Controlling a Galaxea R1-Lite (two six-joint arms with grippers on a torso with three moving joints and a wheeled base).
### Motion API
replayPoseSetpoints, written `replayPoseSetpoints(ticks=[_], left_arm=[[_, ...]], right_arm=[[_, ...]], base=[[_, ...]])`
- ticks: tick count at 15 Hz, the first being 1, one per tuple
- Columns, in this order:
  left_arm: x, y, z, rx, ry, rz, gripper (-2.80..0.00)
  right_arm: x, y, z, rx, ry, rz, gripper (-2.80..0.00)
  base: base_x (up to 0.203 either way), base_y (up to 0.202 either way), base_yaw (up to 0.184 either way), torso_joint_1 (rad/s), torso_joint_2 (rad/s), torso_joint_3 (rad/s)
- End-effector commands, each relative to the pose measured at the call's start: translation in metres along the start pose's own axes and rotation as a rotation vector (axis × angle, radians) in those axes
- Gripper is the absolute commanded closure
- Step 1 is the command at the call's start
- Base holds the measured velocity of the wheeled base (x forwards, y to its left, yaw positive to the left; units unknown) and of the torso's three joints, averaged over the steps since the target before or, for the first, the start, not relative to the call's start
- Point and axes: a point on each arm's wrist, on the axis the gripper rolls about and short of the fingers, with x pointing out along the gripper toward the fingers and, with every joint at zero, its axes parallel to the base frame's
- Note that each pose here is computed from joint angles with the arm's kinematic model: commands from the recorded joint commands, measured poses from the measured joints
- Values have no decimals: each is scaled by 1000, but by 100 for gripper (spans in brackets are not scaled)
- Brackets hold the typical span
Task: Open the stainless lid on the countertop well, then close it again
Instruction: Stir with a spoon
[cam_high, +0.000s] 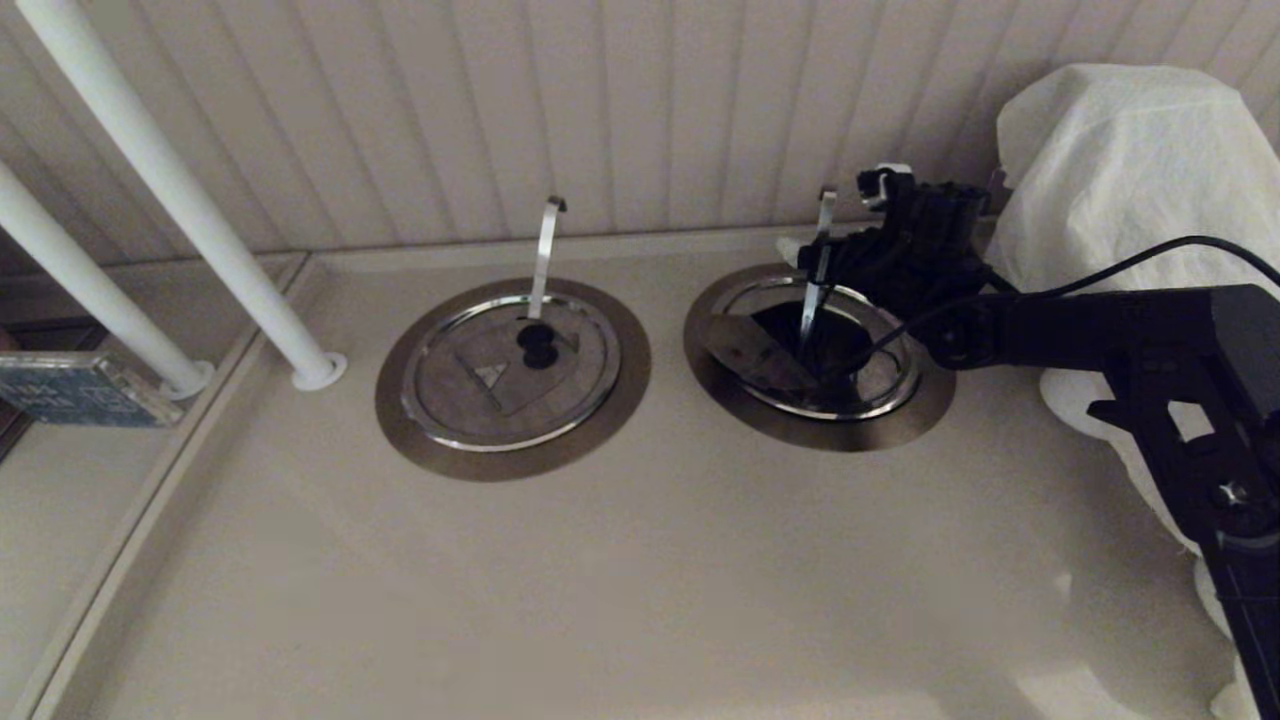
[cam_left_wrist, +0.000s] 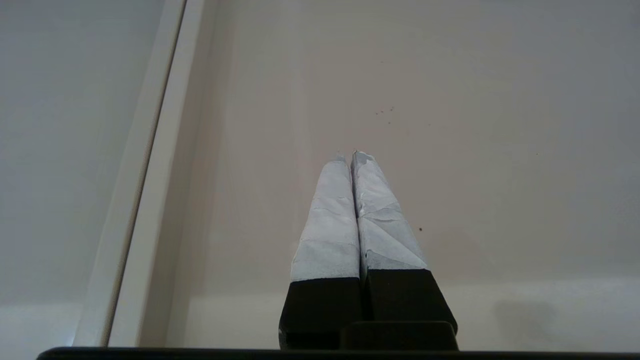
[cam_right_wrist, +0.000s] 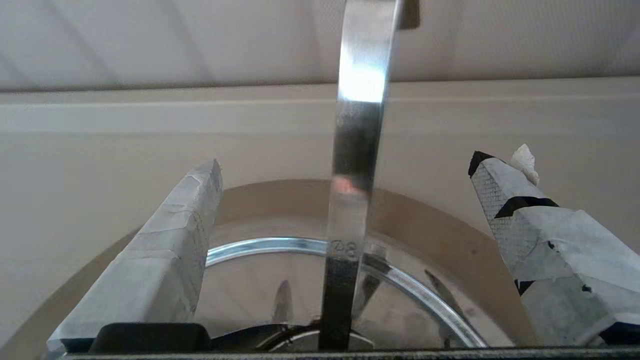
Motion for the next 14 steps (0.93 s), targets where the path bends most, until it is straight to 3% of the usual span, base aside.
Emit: replayPoseSetpoints(ticks=[1,9,14], left_arm=[[0,0,0,-1,1,1,0],[0,0,0,-1,1,0,0],[0,0,0,-1,1,0,0]], right_arm=[[0,1,0,0,-1,2,-280],[2,1,-3,1,-1,5,-280],[12,0,-29,-8,-5,13,-280]], base=[[0,0,0,0,0,0],[-42,0,0,4,5,0],[0,0,0,0,0,0]])
